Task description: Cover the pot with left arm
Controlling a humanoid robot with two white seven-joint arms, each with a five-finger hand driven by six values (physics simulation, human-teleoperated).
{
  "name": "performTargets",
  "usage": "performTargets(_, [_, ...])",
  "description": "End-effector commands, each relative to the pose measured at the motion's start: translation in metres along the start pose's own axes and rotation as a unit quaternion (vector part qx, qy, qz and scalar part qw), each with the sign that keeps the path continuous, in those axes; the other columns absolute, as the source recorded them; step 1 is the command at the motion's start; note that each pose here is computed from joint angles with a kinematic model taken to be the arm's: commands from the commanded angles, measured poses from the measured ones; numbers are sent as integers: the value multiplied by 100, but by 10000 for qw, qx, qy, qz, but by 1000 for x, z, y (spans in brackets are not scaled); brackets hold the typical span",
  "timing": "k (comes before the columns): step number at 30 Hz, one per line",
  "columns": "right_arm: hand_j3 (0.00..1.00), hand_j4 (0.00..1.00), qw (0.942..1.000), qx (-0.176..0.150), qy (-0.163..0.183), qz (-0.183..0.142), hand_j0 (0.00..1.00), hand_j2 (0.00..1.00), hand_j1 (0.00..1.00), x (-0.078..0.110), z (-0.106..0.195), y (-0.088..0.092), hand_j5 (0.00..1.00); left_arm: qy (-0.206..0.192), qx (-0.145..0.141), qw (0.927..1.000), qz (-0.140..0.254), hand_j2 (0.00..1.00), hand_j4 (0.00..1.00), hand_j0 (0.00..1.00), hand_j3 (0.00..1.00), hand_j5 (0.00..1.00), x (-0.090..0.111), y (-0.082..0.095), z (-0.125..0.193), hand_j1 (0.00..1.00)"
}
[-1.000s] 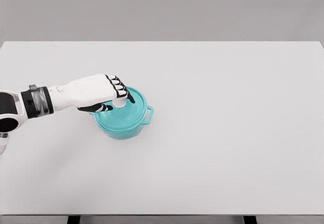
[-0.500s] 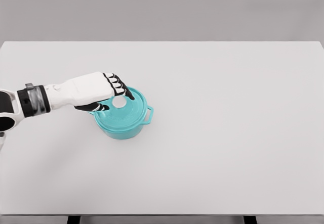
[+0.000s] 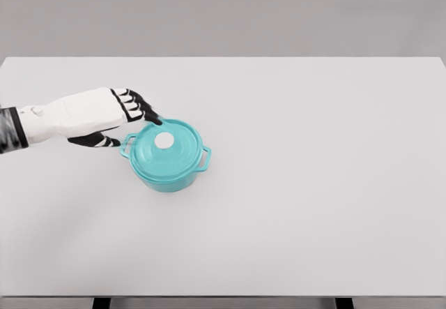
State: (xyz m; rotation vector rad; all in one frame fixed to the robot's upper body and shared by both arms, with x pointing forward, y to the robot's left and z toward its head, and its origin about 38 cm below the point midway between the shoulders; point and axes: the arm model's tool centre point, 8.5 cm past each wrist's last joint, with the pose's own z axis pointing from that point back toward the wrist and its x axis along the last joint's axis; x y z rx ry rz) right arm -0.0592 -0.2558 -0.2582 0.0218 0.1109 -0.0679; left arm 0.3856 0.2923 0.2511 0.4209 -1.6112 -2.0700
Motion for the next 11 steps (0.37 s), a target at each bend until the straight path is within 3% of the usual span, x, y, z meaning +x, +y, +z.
performTargets(1, [100,100,10000,2,1,2,100,100,100,0,0,0,100,341,154,9993,-97,100,100,100,100,100,-15,21,30,100])
performTargets(5, [100,100,10000,2,1,2,100,100,100,0,0,0,100,954,-6,9953,133,100,100,100,100,100,-46,10,64,100])
performTargets(11, [100,100,10000,2,1,2,100,100,100,0,0,0,100,984,-59,9950,156,100,100,100,100,100,-47,5,65,100])
